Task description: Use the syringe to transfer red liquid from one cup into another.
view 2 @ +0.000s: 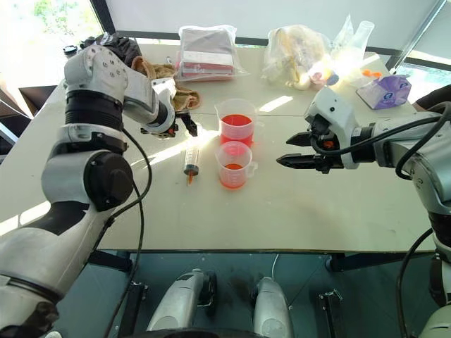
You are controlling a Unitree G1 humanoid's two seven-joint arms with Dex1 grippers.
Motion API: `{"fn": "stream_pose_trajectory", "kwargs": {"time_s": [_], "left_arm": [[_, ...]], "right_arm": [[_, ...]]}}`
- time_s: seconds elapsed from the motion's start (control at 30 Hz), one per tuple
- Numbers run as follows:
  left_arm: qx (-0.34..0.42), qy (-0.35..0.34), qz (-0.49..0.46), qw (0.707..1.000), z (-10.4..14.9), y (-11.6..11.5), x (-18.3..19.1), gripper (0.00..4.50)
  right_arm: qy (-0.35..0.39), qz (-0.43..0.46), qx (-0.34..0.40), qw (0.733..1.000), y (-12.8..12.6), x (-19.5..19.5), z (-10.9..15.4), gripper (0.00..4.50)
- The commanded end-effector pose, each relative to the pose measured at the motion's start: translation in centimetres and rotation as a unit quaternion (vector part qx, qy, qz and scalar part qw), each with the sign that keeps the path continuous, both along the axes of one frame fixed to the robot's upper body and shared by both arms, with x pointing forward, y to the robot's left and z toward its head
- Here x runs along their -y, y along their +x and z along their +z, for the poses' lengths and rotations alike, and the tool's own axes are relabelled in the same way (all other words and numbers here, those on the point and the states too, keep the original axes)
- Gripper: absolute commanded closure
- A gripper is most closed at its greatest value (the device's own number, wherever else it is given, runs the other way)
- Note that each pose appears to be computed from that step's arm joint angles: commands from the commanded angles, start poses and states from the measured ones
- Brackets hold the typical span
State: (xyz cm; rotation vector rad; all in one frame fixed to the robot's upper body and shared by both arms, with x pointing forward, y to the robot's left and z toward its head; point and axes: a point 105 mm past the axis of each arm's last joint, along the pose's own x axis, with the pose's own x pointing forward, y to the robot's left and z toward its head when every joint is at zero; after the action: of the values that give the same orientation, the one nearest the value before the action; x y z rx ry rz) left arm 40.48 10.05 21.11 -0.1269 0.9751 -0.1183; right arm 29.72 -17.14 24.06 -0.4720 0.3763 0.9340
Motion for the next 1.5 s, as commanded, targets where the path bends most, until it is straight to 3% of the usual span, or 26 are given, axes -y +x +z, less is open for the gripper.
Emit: {"fn": "stream_pose_trajectory", "kwargs": {"time_s": [0.03,0.5,1.0,1.1,1.23,1.27,1.4,1.5], "left_arm": [[-0.004,0.003,0.014,1.0,0.8,-0.1,0.3,0.04],[-0.021,0.063,0.074,0.995,-2.3,0.3,0.8,0.04],[-0.049,0.052,0.109,0.991,-5.5,0.8,1.4,0.04],[-0.058,0.049,0.115,0.99,-6.2,0.7,1.4,0.9],[-0.071,0.039,0.129,0.988,-7.1,0.6,1.0,2.83],[-0.071,0.04,0.133,0.988,-7.2,0.6,0.8,3.1],[-0.055,0.035,0.147,0.987,-6.7,1.1,0.2,3.12],[0.013,0.02,0.161,0.987,-4.3,2.6,-0.7,3.13]], "right_arm": [[0.006,-0.001,0.027,1.0,-0.4,0.1,1.3,1.72],[0.014,-0.005,0.024,1.0,-0.6,0.0,0.9,1.72],[0.017,-0.013,0.028,0.999,-0.7,0.0,0.9,1.72],[0.017,-0.014,0.03,0.999,-0.6,0.1,1.0,1.72],[0.015,-0.015,0.034,0.999,-0.5,0.1,1.1,1.72],[0.015,-0.016,0.035,0.999,-0.4,0.1,1.1,1.72],[0.016,-0.015,0.036,0.999,-0.3,0.0,1.2,1.72],[0.016,-0.014,0.037,0.999,-0.3,0.0,1.2,1.72]]}}
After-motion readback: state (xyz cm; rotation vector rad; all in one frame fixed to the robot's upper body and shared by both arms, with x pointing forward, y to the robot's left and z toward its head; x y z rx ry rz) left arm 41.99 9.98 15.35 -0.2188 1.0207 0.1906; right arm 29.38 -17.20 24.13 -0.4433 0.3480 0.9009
